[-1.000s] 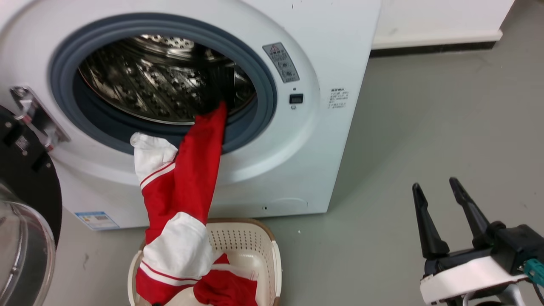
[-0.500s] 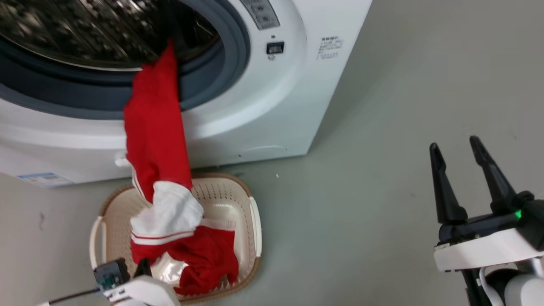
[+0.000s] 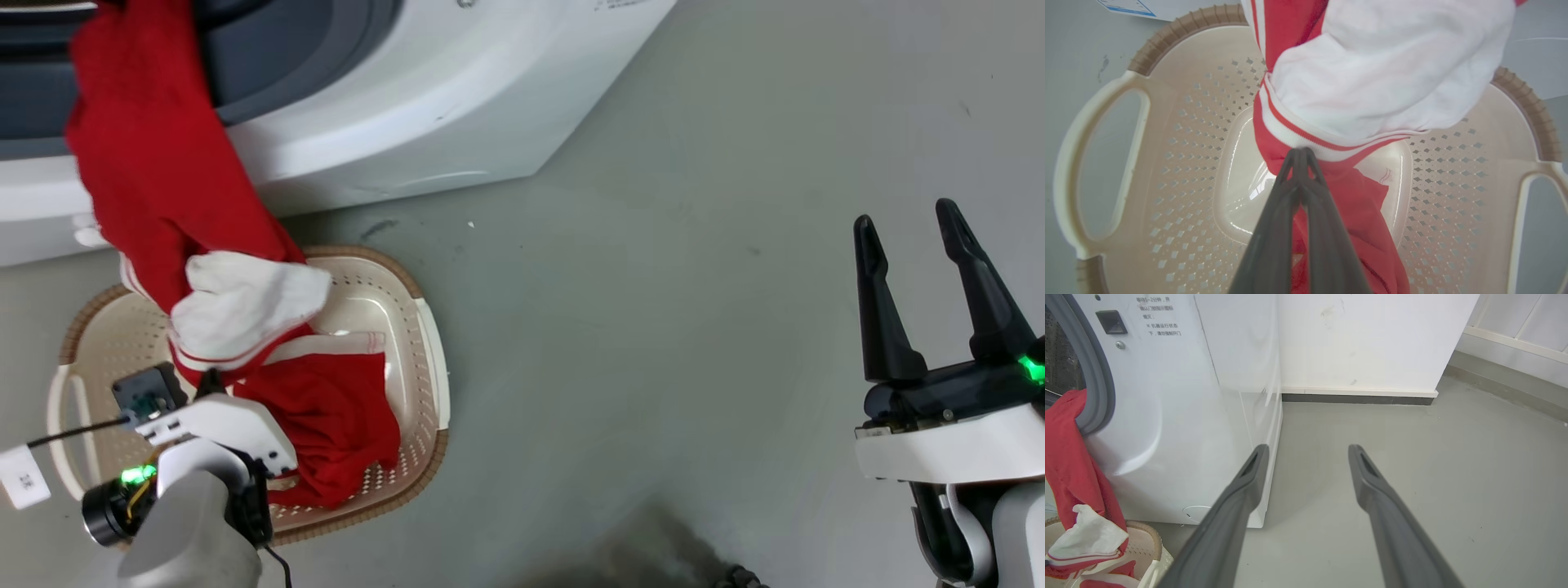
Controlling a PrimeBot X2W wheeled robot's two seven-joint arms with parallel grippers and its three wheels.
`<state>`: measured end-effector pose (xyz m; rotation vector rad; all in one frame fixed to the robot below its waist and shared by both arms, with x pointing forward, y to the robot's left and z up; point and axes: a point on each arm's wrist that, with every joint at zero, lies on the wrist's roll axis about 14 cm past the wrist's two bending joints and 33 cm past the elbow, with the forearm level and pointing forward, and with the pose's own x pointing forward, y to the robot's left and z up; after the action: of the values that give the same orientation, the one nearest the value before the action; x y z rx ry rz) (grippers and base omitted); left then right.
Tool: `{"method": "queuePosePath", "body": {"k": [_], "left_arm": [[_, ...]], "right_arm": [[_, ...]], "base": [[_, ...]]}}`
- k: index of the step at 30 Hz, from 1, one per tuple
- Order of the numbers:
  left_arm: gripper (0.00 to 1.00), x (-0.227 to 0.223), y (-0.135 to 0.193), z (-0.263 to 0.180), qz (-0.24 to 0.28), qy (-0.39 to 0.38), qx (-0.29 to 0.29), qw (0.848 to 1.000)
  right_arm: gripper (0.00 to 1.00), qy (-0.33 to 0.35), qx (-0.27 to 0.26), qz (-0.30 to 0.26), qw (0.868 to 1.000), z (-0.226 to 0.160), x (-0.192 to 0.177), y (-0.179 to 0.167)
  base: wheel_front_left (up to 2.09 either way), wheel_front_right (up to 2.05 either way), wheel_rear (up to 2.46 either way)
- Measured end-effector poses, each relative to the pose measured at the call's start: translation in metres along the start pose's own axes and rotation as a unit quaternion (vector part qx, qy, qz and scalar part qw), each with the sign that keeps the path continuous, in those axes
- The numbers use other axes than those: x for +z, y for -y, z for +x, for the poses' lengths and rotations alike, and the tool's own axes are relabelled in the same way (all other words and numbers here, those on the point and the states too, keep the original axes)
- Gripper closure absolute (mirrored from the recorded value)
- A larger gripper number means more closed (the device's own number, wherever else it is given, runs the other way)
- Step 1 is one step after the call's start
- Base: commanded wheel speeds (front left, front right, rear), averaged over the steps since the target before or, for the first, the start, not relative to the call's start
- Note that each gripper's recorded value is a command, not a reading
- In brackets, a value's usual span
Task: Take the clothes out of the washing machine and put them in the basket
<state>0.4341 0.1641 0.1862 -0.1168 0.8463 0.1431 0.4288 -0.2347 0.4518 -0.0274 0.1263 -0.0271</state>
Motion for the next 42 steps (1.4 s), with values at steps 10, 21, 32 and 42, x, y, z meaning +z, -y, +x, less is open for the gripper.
{"method": "queuePosePath", "body": {"k": [10, 21, 32, 42], "left_arm": [[0.0, 0.008, 0.007, 0.021, -0.004, 0.003, -0.001, 1.0], [0.0, 0.041, -0.001, -0.024, -0.013, 0.061, -0.016, 0.998], [0.0, 0.113, 0.01, -0.074, 0.021, 0.175, -0.069, 0.982], [0.0, 0.147, 0.044, -0.051, 0.092, 0.099, -0.122, 0.983]], "right_arm": [[0.0, -0.011, -0.013, -0.006, 1.0, 0.0, -0.012, 0.009], [0.0, 0.034, -0.01, 0.014, 0.999, -0.018, 0.023, 0.0], [0.0, 0.078, -0.004, 0.034, 0.996, -0.046, 0.058, -0.012], [0.0, 0.071, -0.036, 0.047, 0.996, -0.061, 0.051, 0.003]], "base": [[0.0, 0.0, 0.0], [0.0, 0.0, 0.0], [0.0, 0.0, 0.0], [0.0, 0.0, 0.0]]}}
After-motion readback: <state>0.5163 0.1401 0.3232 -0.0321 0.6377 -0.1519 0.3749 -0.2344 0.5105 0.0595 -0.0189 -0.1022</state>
